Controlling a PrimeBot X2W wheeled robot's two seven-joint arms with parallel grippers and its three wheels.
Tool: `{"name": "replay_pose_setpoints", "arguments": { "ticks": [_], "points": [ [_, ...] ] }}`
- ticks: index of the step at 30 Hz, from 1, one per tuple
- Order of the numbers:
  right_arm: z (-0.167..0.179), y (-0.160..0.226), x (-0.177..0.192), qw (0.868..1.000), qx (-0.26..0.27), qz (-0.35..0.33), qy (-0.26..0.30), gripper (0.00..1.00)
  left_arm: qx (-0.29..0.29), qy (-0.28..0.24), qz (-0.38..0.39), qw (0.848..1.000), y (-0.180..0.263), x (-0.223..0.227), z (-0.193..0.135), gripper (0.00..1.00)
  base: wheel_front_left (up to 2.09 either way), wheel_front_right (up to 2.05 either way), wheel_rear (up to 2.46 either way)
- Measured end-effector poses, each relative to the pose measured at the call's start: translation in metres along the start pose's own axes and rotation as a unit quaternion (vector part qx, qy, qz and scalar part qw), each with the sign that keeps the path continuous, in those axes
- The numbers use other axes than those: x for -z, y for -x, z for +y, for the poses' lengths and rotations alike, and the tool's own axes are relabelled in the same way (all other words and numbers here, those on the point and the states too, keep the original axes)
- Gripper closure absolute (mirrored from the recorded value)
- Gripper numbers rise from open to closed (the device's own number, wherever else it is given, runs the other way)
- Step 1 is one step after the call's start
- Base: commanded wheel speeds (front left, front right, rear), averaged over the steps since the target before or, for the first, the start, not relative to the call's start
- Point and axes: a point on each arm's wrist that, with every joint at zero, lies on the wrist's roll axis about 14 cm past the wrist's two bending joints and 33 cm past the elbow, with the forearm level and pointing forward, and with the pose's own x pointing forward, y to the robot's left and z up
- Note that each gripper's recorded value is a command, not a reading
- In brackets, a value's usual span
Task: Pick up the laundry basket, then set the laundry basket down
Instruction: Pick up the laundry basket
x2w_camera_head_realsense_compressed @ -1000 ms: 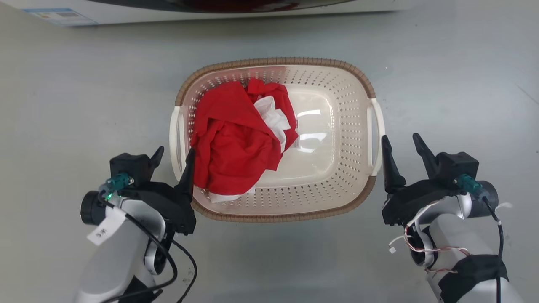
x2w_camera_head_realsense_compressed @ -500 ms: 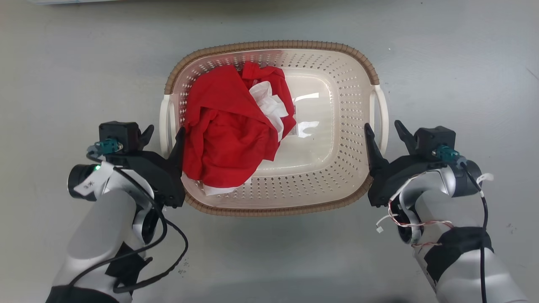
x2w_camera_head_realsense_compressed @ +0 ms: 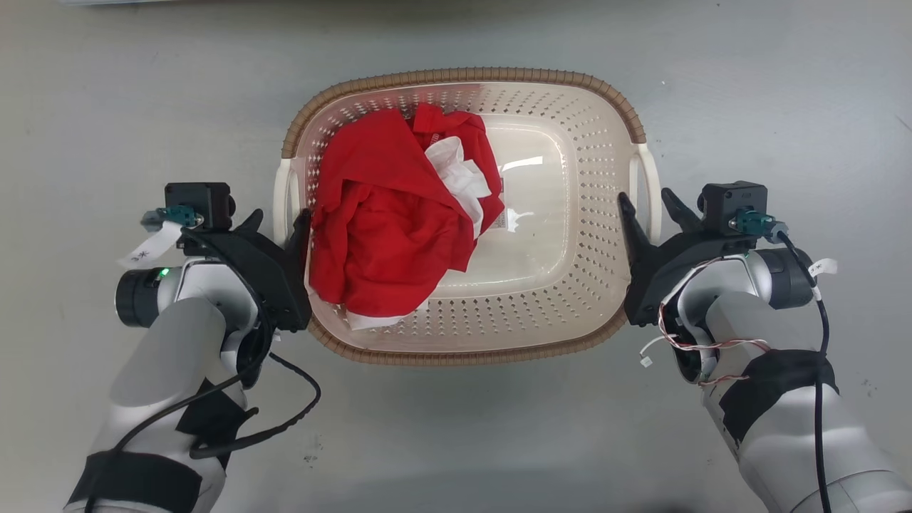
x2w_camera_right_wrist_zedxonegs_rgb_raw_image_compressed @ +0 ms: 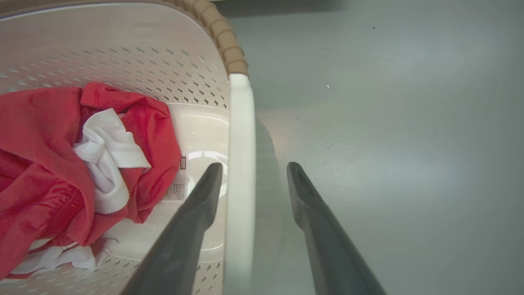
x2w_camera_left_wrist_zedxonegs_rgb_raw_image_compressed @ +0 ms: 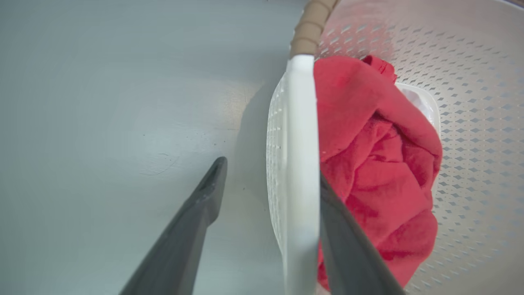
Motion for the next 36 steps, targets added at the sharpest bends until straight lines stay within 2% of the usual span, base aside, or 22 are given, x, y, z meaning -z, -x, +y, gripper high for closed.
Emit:
{"name": "replay_pose_setpoints", "arguments": {
  "ticks": [1,5,15,36],
  "points": [
    [0.000,-0.001,0.001,1.000,0.000,0.004,-0.005,1.00,-0.002,0.002,0.010,1.000,-0.001,0.002,0.002,1.00,0.00,0.00,0.00],
    [0.005,-0.003,0.003,1.000,-0.007,0.011,-0.019,1.00,0.009,0.010,0.016,1.000,-0.003,0.004,-0.008,1.00,0.00,0.00,0.00],
    [0.007,0.005,0.004,0.999,-0.007,0.022,-0.026,1.00,-0.004,0.018,0.035,0.999,0.008,0.012,-0.007,1.00,0.00,0.00,0.00],
    [0.025,0.054,-0.020,0.999,-0.022,-0.002,-0.043,1.00,-0.007,0.030,0.023,0.999,0.060,-0.008,-0.021,1.00,0.00,0.00,0.00]
  ]
}}
